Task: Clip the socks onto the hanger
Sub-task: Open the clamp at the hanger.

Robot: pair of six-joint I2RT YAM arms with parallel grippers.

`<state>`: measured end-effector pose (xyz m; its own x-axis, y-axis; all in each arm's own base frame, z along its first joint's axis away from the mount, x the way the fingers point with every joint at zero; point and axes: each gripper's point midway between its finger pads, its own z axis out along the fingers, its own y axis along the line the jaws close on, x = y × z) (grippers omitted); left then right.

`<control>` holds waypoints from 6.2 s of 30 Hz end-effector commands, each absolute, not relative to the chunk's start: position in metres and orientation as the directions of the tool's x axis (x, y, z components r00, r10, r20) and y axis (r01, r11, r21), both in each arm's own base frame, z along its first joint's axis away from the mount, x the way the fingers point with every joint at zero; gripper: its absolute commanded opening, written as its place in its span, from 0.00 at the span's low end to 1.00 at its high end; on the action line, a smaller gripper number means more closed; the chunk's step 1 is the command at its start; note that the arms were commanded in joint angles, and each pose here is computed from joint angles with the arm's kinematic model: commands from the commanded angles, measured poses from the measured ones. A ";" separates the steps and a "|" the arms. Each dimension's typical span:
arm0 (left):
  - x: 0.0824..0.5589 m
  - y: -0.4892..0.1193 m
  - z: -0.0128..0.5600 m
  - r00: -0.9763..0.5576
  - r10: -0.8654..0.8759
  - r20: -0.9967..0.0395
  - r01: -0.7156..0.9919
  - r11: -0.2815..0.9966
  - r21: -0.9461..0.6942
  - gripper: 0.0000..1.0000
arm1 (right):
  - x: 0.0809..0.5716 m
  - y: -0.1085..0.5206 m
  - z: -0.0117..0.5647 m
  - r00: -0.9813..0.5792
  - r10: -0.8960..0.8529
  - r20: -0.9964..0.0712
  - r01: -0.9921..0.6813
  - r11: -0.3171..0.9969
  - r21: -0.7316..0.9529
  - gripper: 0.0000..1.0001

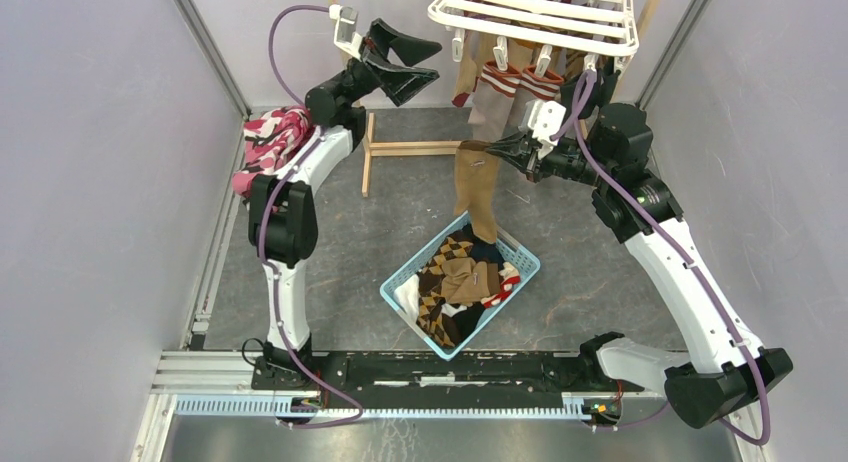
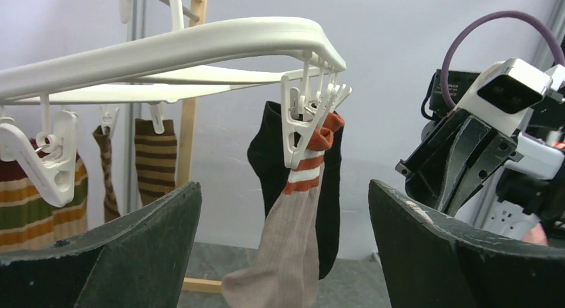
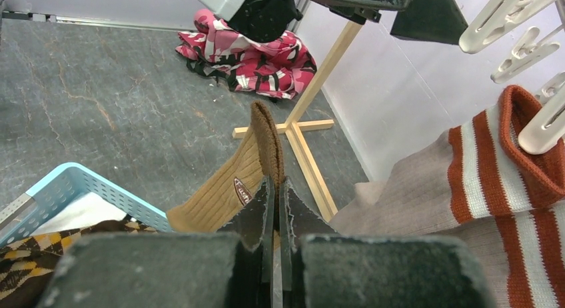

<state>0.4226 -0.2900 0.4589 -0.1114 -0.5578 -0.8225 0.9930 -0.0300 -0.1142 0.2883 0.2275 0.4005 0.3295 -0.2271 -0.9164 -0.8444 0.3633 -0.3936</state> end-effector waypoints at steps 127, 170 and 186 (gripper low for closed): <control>0.382 -0.338 0.524 -0.250 -0.644 -0.723 0.959 -0.266 -0.095 0.04 | 0.403 0.256 0.487 0.175 -0.085 -0.981 -0.554 0.815 -0.170 0.00; 0.387 -0.341 0.519 -0.256 -0.637 -0.727 0.959 -0.259 -0.111 0.19 | 0.386 0.255 0.505 0.182 0.012 -0.983 -0.625 0.773 -0.107 0.00; 0.378 -0.336 0.521 -0.260 -0.637 -0.726 0.960 -0.252 -0.122 0.83 | 0.383 0.248 0.501 0.188 -0.003 -0.982 -0.619 0.776 -0.121 0.00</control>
<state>0.4028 -0.3456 0.4985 -0.2890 -0.6229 -0.7270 0.9546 -0.2446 -0.1700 0.3975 0.2561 0.4695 0.1078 -0.0585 -0.9925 -0.6214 0.7752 -0.1132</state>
